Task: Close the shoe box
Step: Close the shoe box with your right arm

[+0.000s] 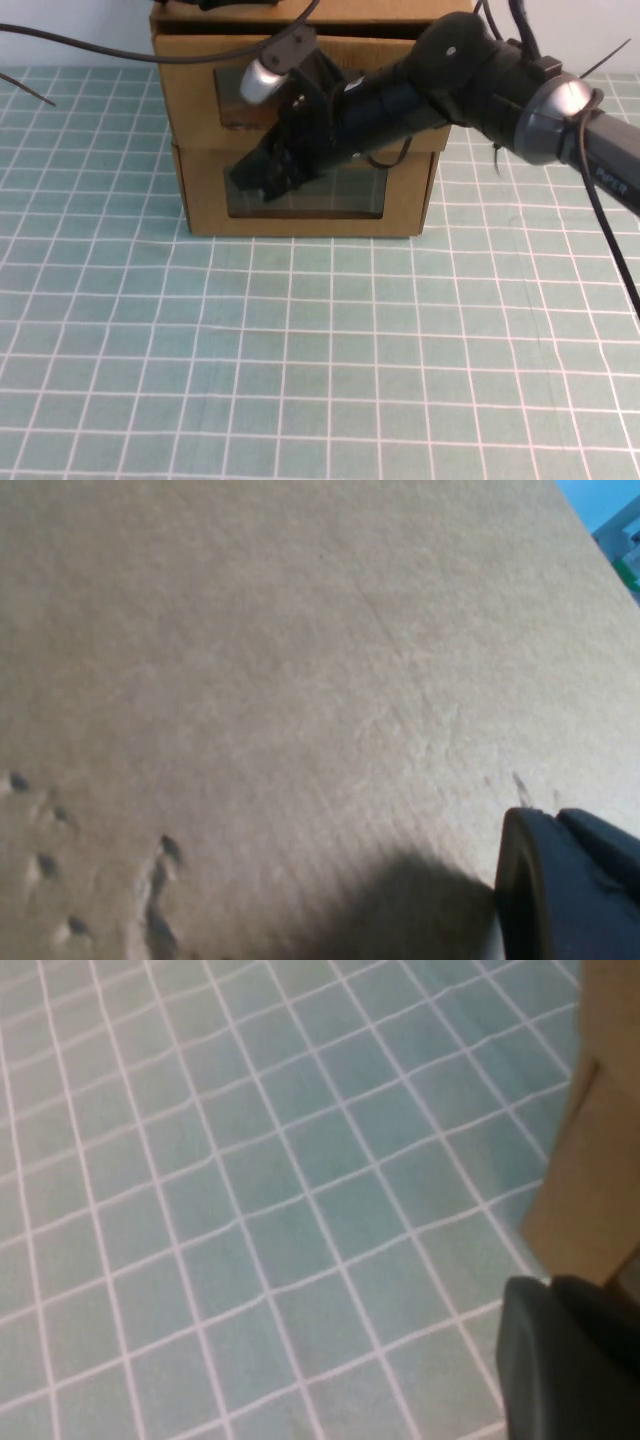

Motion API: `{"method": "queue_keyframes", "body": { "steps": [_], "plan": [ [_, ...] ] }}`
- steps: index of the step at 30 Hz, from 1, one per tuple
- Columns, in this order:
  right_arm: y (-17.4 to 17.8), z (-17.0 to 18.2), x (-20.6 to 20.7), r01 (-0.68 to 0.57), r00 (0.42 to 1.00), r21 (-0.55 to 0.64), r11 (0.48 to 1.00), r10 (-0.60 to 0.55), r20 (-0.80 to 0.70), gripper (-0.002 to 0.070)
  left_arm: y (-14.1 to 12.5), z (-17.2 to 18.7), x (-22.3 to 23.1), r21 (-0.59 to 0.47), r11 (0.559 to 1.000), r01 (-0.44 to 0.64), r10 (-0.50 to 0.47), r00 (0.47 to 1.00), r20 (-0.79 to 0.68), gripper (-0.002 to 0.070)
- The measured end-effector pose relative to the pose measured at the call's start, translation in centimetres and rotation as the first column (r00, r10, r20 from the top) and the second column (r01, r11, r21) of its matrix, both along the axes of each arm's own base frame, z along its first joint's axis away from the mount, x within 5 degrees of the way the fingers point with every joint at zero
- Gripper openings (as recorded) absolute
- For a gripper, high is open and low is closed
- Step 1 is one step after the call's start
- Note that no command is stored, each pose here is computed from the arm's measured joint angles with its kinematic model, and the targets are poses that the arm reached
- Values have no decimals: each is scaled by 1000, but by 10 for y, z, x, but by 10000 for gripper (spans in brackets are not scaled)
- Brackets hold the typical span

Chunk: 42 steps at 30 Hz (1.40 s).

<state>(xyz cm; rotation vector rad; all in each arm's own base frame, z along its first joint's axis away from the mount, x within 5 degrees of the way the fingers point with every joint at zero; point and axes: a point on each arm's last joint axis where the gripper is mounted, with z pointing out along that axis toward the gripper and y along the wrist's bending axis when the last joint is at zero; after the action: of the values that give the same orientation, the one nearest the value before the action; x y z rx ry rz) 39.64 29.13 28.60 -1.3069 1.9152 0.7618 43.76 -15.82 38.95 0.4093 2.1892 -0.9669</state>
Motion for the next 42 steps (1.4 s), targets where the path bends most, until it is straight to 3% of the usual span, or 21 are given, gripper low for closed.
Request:
{"method": "queue_keyframes", "body": {
  "steps": [7,14,26,37,42],
  "plan": [
    [30,23,-37,-100,993,-22,995,102,67,-11,0,0,0,2,1000,0,0,1000,0,-3],
    [33,37,-51,-84,989,-82,993,93,112,-11,0,0,0,5,1000,0,0,1000,0,-3],
    [18,55,-49,34,978,-164,986,1,208,-11,0,-1,0,6,1000,3,-3,1000,-3,-3],
    [-12,51,-29,97,984,-204,974,-64,165,-11,1,0,0,-17,1000,7,-7,1000,-14,-3],
    [-28,52,-15,184,976,-171,968,-159,149,-11,2,0,0,-20,1000,7,-8,1000,-16,-3]
  ]
}}
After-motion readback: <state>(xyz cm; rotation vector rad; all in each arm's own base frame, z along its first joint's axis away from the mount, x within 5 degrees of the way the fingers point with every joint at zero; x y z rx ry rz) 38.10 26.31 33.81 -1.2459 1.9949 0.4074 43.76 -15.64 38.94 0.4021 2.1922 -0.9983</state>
